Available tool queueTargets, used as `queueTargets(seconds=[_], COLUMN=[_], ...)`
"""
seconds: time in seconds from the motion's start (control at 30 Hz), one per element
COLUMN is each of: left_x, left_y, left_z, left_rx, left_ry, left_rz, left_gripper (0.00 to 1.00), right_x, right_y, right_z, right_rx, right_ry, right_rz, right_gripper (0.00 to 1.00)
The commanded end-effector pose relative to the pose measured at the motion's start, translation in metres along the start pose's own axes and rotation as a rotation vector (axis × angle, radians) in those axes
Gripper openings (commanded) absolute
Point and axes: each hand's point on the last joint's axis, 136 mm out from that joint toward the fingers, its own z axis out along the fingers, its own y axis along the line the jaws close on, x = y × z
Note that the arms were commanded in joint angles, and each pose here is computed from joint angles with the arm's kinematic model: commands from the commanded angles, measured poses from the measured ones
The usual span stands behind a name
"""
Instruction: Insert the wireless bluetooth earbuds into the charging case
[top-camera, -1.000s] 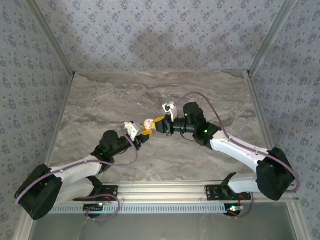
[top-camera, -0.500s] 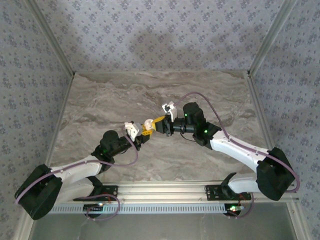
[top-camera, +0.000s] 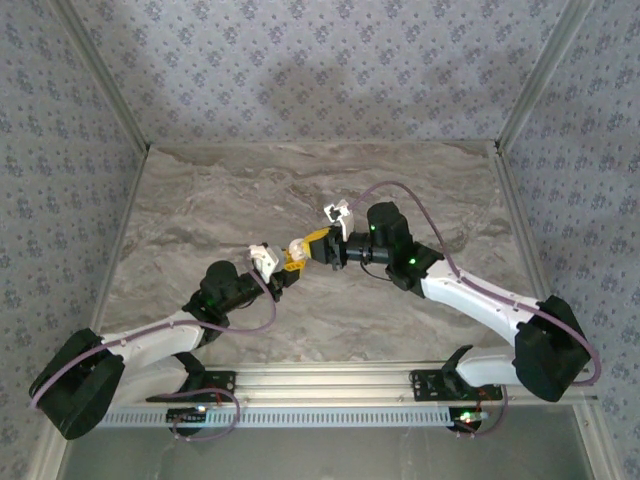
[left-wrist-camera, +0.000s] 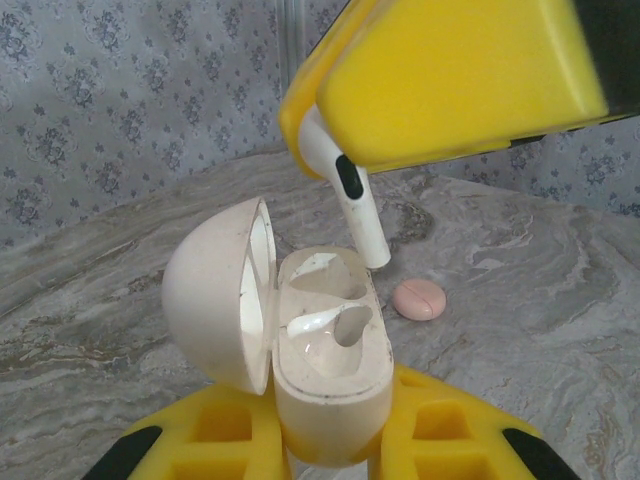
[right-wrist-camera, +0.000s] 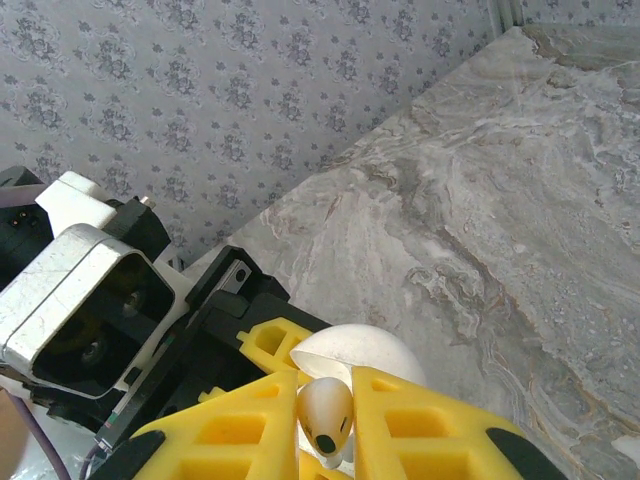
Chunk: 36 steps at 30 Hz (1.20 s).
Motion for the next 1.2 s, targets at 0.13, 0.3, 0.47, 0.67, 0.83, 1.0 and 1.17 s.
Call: queueTargets(seconds=[0.13, 0.3, 0.47, 0.67, 0.83, 1.0, 1.17], left_x=[-0.026, -0.03, -0.035, -0.035, -0.037, -0.038, -0.042], left_y=[-0.006, -0.007, -0.007, -0.006, -0.006, -0.013, -0.023], left_z=[0.001, -0.002, -0.004, -0.004, -0.004, -0.003, -0.004], left_rx=[0.026, 0.032, 0.026, 0.017, 0.021, 0.059, 0.123], left_ry=[-0.069, -0.083, -0.097, -0.099, -0.101, -0.101, -0.11], left_rz=[0.024, 0.022, 0.026, 0.03, 0.032, 0.039, 0.049], left_gripper=[0.09, 0.1, 0.1, 0.1, 0.1, 0.1, 0.1], right_x=[-0.014, -0.01, -0.005, 0.004, 0.01, 0.012, 0.011], right_y=[0.004, -0.002, -0.004, -0.004, -0.003, -0.007, -0.01], right_z=[-0.001, 0.004, 0.005, 0.003, 0.0, -0.004, -0.006], right_rx=[-0.004, -0.001, 0.001, -0.006, -0.018, -0.021, -0.026], right_ry=[-0.031, -0.02, -0.009, 0.02, 0.049, 0.071, 0.083], right_rz=[-0.047, -0.037, -0.026, -0.011, -0.013, -0.013, -0.019], right_gripper=[0.19, 0.19, 0.19, 0.19, 0.19, 0.2, 0.23])
